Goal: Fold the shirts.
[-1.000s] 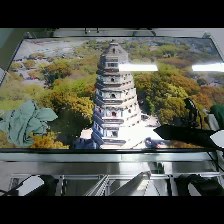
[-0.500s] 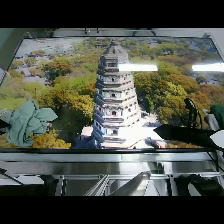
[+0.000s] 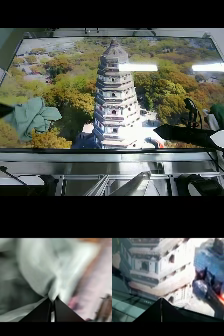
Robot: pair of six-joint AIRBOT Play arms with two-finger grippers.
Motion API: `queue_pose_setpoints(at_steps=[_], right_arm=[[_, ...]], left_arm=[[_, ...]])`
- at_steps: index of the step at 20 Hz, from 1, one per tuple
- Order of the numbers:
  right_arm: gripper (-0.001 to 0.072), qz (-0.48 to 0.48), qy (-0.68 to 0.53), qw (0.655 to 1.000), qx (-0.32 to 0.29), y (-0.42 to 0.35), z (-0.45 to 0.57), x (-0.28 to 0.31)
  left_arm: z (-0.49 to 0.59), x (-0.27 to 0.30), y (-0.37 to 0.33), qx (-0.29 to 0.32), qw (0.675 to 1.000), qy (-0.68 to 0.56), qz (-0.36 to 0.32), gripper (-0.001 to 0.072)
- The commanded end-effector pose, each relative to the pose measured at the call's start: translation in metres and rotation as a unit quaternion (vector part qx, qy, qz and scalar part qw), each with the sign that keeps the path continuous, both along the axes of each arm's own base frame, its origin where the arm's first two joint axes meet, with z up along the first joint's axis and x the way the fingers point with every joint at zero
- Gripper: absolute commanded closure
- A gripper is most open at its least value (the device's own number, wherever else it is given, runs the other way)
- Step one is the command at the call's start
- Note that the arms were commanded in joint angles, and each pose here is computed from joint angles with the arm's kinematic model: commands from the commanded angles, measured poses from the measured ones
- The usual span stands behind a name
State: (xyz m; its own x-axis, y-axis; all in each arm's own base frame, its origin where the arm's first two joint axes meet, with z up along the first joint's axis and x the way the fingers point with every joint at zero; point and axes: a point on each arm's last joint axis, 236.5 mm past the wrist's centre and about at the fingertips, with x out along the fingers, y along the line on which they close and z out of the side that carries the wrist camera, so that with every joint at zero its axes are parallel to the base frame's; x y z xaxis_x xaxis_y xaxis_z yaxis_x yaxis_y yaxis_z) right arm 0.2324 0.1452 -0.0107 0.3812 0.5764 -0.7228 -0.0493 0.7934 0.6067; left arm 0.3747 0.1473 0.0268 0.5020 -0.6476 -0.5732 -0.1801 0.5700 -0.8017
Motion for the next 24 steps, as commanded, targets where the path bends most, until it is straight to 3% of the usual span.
queue_pose_setpoints(at_steps=[1, 4, 9, 13, 17, 18, 19, 20, 22, 23, 24], right_arm=[[0.0694, 0.001, 0.0, 1.0, 0.0, 0.0, 0.0, 0.0], [0.0694, 0.001, 0.0, 1.0, 0.0, 0.0, 0.0, 0.0], [0.0694, 0.001, 0.0, 1.0, 0.0, 0.0, 0.0, 0.0], [0.0694, 0.003, 0.003, 1.0, 0.0, 0.001, -0.001, -0.002], [0.0694, 0.015, 0.019, 1.0, 0.003, 0.002, -0.002, -0.011], [0.0695, 0.014, 0.023, 1.0, 0.005, 0.001, 0.0, -0.012], [0.0695, 0.014, 0.027, 1.0, 0.008, -0.002, 0.004, -0.014], [0.0694, 0.014, 0.031, 0.999, 0.011, -0.005, 0.011, -0.016], [0.0685, 0.013, 0.032, 0.999, 0.011, -0.017, 0.031, -0.018], [0.0625, 0.004, 0.03, 1.0, 0.0, -0.03, 0.04, -0.016], [0.0393, -0.013, 0.026, 0.999, -0.016, -0.045, 0.046, -0.012]], left_arm=[[0.199, 0.041, -0.124, -0.159, 0.941, -0.284, -0.091, 0.0691], [0.309, 0.009, -0.256, -0.197, 0.874, -0.381, -0.229, 0.0684], [0.398, -0.047, -0.401, -0.245, 0.794, -0.43, -0.353, 0.0682], [0.367, -0.047, -0.452, -0.277, 0.787, -0.359, -0.419, 0.0688], [0.286, -0.022, -0.468, -0.246, 0.811, -0.266, -0.459, 0.0685], [0.266, -0.014, -0.467, -0.234, 0.819, -0.248, -0.462, 0.0534], [0.248, -0.005, -0.464, -0.226, 0.831, -0.22, -0.459, 0.0313], [0.232, 0.005, -0.458, -0.223, 0.841, -0.192, -0.454, -0.0013], [0.215, 0.01, -0.441, -0.242, 0.845, -0.141, -0.456, -0.0013], [0.206, 0.011, -0.428, -0.243, 0.844, -0.122, -0.461, -0.0013], [0.198, 0.009, -0.415, -0.237, 0.843, -0.109, -0.471, 0.0019]])
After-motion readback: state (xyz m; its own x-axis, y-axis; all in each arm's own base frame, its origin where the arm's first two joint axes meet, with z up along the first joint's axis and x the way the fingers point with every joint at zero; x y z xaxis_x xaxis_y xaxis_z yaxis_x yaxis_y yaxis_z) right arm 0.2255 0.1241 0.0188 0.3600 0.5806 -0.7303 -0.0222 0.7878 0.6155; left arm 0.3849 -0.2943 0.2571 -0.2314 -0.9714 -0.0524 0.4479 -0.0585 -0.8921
